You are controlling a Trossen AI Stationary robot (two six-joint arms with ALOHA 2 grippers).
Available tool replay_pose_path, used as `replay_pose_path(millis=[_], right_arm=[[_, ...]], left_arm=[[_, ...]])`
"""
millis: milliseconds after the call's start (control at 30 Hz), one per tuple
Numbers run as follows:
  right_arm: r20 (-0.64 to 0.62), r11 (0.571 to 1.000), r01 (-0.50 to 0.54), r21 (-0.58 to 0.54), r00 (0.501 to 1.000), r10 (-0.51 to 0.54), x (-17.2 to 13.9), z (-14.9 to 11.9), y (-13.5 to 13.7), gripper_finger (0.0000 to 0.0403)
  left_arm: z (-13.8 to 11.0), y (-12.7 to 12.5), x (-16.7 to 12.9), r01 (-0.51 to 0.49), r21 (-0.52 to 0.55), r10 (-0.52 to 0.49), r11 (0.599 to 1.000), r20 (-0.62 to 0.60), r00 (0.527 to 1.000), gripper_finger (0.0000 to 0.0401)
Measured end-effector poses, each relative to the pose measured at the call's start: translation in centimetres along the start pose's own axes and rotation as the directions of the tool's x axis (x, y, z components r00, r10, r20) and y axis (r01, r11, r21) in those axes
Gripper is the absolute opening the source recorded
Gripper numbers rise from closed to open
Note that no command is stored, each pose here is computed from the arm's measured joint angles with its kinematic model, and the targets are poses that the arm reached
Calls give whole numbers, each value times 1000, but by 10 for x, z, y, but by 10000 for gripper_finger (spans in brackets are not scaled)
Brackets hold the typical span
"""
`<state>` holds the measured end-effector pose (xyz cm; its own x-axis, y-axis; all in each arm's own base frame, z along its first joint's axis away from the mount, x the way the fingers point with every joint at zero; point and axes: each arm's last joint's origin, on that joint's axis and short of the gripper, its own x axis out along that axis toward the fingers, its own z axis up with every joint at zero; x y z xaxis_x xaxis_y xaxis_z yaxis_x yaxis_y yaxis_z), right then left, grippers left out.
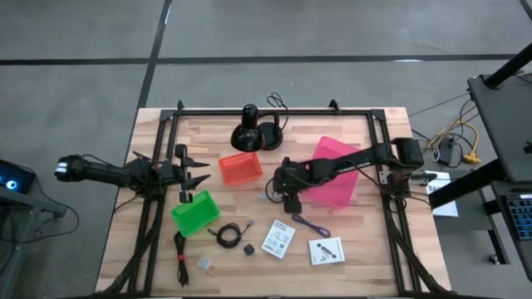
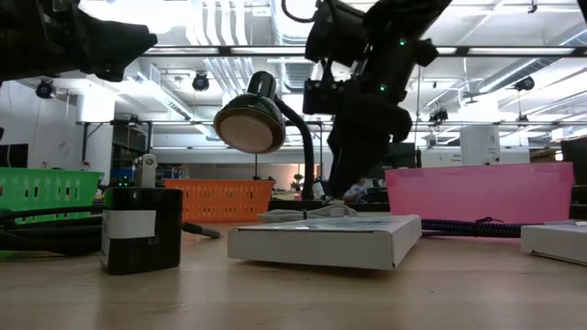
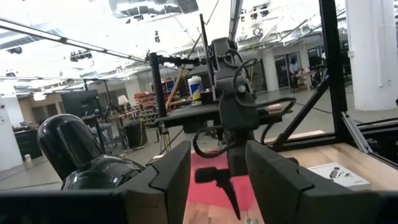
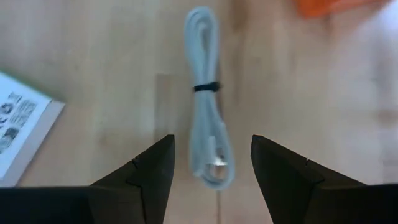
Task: Pick and place items into bin
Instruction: Put the white charger cable into the pink bin
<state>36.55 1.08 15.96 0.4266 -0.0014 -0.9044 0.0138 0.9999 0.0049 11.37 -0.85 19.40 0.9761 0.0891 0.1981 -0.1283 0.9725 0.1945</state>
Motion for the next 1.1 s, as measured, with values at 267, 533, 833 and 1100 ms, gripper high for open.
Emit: replay_pose_path(millis=[267,533,833,1100], right_arm=[[-5,1000,-10,-16,1000,10,3,2,-3,199],[-21,1000,-7,-30,1000,6,7,-1,-6,199],[-61,1000,-6,-29,998,4,24,-5,-6,199],[-74,1000,-5,-29,997,3,29,-5,-6,199]], left_arm=[[0,0,0,-2,0,2,1000,0,1000,140],[0,0,0,-1,0,1,1000,-1,1000,140],[0,0,0,-2,0,2,1000,-1,1000,140],[0,0,0,-1,0,1,1000,-1,1000,140]])
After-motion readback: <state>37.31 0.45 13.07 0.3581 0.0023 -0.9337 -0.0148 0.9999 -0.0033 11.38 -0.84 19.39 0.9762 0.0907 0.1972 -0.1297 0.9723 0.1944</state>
